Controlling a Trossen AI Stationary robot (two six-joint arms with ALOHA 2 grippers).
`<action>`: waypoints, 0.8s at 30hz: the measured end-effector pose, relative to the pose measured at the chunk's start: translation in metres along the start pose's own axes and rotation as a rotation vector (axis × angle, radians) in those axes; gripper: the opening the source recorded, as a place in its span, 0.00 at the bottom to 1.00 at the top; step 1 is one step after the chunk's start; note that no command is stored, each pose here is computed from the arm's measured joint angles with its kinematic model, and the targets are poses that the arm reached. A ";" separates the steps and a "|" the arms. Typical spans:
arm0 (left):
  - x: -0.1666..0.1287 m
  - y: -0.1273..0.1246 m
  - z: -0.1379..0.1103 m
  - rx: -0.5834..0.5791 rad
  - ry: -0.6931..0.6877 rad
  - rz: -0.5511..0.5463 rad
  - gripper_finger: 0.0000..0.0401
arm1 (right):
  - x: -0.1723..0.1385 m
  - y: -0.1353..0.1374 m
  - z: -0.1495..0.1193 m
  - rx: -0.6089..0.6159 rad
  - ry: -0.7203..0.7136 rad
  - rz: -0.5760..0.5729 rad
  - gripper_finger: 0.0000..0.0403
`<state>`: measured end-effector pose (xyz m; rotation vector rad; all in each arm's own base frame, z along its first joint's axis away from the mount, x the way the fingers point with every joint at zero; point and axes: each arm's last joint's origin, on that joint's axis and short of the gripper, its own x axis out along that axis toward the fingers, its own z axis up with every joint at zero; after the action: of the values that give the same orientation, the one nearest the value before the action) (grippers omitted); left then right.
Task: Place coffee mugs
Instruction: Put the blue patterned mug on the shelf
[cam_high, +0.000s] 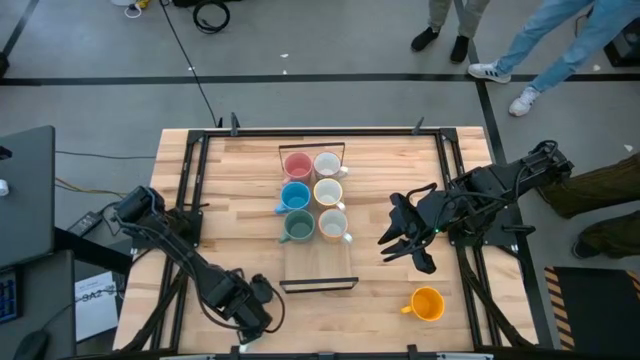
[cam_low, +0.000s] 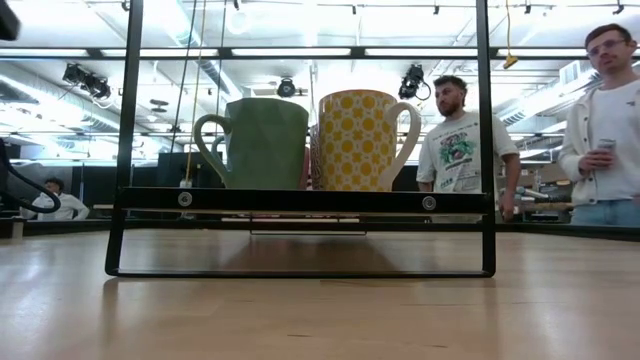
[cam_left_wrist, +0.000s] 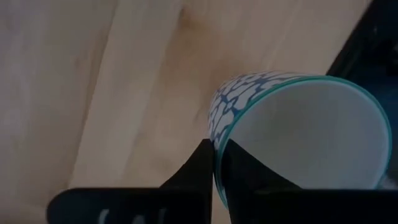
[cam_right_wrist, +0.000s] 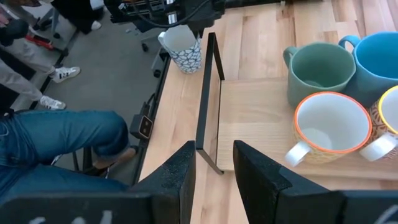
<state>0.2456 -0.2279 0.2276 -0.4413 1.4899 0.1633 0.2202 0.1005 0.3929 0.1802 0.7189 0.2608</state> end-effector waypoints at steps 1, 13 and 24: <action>-0.001 0.000 0.000 -0.032 -0.002 -0.002 0.05 | 0.000 0.000 0.000 -0.005 0.000 0.000 0.28; -0.028 0.006 -0.005 -0.288 -0.007 -0.090 0.05 | 0.000 0.000 0.000 -0.017 0.000 -0.003 0.28; -0.094 -0.008 0.003 -0.298 -0.016 -0.340 0.05 | 0.000 0.000 0.000 -0.040 0.002 -0.004 0.28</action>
<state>0.2434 -0.2188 0.3218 -0.9236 1.3560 0.1186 0.2202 0.1004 0.3925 0.1403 0.7159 0.2714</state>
